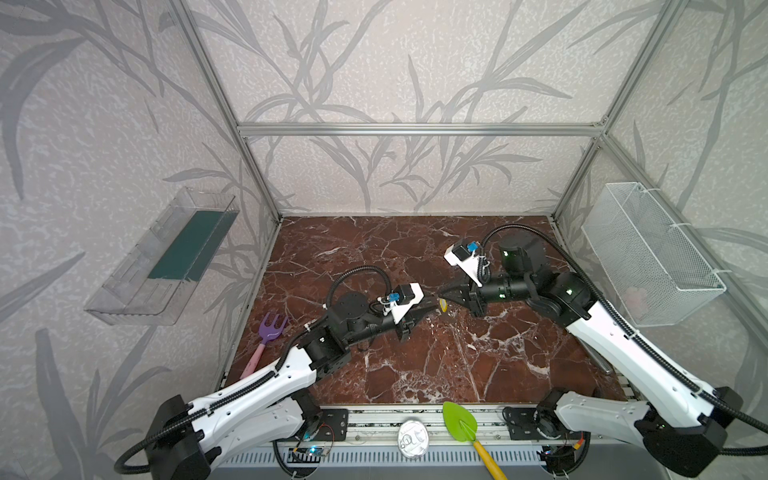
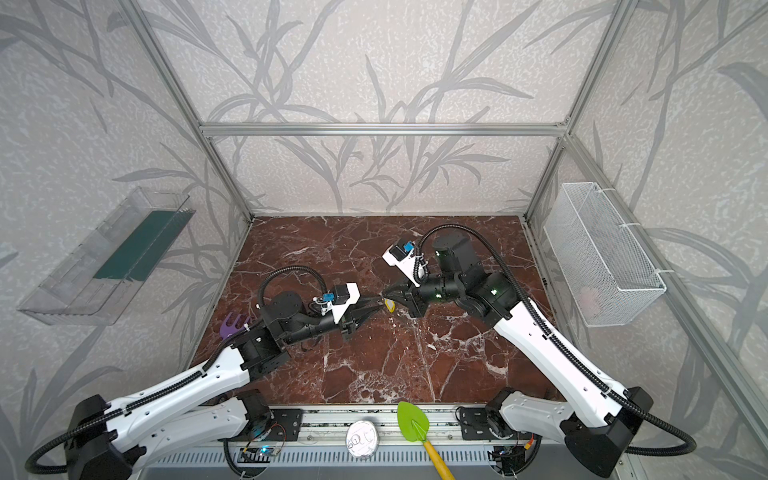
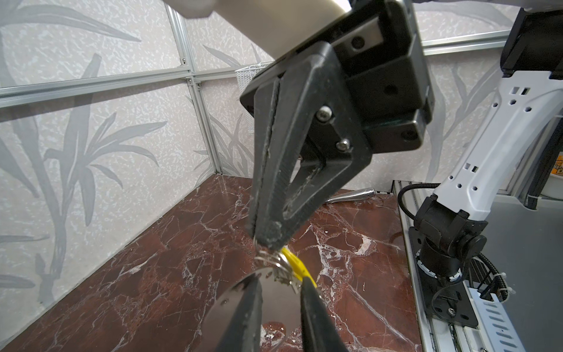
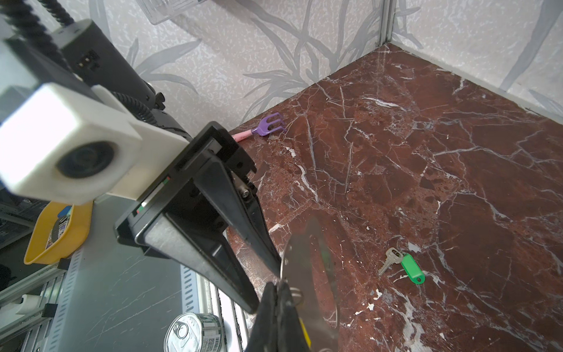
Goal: Put the keys on the keyring
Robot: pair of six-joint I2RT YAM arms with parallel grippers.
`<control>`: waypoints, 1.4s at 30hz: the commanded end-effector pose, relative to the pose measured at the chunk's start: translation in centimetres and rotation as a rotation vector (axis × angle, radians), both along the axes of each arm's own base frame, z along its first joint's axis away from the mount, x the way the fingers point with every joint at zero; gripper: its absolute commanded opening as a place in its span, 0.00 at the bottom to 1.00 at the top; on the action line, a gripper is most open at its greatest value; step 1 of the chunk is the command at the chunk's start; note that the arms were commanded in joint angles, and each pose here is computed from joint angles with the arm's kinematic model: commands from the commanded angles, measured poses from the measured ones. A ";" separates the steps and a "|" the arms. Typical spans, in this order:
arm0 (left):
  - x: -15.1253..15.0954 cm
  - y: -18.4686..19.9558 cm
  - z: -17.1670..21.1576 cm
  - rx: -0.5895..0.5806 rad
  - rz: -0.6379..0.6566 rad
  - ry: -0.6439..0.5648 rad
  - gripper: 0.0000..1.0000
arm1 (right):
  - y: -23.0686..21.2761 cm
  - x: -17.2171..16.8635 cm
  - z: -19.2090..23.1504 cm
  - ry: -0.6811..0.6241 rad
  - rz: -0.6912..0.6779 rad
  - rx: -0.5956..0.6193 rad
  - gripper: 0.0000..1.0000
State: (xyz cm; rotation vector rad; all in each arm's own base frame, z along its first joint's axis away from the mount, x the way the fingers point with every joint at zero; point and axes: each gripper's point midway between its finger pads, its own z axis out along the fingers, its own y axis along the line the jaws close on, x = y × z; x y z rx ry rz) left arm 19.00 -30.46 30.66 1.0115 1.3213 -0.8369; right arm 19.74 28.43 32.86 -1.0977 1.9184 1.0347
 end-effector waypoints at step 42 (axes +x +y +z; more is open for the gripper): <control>0.7 1.0 1.6 -0.005 0.078 -0.042 0.24 | 0.8 -1.5 0.9 -0.057 0.052 0.019 0.00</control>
